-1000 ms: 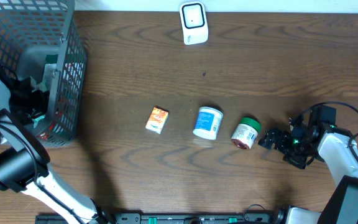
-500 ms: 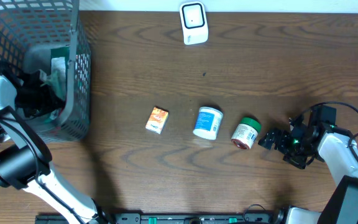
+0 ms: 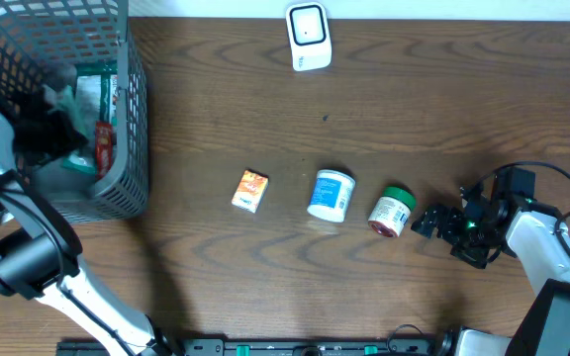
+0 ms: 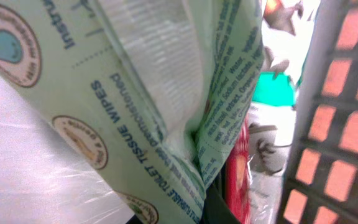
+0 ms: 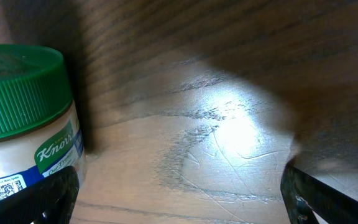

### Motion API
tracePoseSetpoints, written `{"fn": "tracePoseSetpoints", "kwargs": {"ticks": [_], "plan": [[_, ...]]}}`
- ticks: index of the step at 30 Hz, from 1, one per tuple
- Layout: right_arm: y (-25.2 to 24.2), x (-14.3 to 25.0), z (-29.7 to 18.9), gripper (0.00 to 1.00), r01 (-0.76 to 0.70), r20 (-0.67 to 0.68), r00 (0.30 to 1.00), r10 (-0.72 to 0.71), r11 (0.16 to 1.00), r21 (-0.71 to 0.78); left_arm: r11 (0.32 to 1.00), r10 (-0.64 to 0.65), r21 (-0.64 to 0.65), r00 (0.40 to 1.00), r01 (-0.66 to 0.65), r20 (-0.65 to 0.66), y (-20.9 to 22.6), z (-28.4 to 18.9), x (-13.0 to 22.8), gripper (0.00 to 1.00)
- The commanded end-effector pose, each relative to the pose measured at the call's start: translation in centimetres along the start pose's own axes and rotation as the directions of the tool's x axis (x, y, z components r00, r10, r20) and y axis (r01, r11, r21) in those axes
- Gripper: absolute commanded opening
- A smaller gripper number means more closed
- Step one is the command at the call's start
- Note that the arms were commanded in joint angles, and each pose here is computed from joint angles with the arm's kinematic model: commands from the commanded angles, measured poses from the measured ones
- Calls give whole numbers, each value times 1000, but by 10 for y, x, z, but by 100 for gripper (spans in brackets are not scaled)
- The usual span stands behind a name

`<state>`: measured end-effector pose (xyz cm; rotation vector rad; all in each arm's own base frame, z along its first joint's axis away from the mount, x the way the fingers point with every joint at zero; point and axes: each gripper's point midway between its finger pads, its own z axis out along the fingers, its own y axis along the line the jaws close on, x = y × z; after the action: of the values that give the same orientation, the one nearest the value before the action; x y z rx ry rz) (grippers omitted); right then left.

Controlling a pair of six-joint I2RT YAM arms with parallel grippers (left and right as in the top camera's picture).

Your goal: Scan the item barcode

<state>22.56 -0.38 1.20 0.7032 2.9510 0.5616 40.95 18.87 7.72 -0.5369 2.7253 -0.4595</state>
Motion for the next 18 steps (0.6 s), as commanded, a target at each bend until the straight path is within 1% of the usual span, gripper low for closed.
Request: {"fn": "tracePoseSetpoints", "kwargs": {"ticks": [1, 9, 13, 18], "plan": [[2, 1, 1, 99, -4, -4, 1000, 4, 1000, -2, 999, -52, 6, 985, 52, 166, -4, -58, -33, 7], [2, 1, 1, 99, -4, -3, 1000, 4, 1000, -2, 996, -76, -12, 947, 84, 313, -3, -112, -48, 7], [2, 1, 1, 99, -4, -3, 1000, 4, 1000, -2, 997, -68, -12, 917, 79, 394, -15, -139, -58, 8], [2, 1, 1, 99, -4, -3, 1000, 4, 1000, -3, 999, -16, -24, 879, 30, 477, -39, -176, -61, 7]]}}
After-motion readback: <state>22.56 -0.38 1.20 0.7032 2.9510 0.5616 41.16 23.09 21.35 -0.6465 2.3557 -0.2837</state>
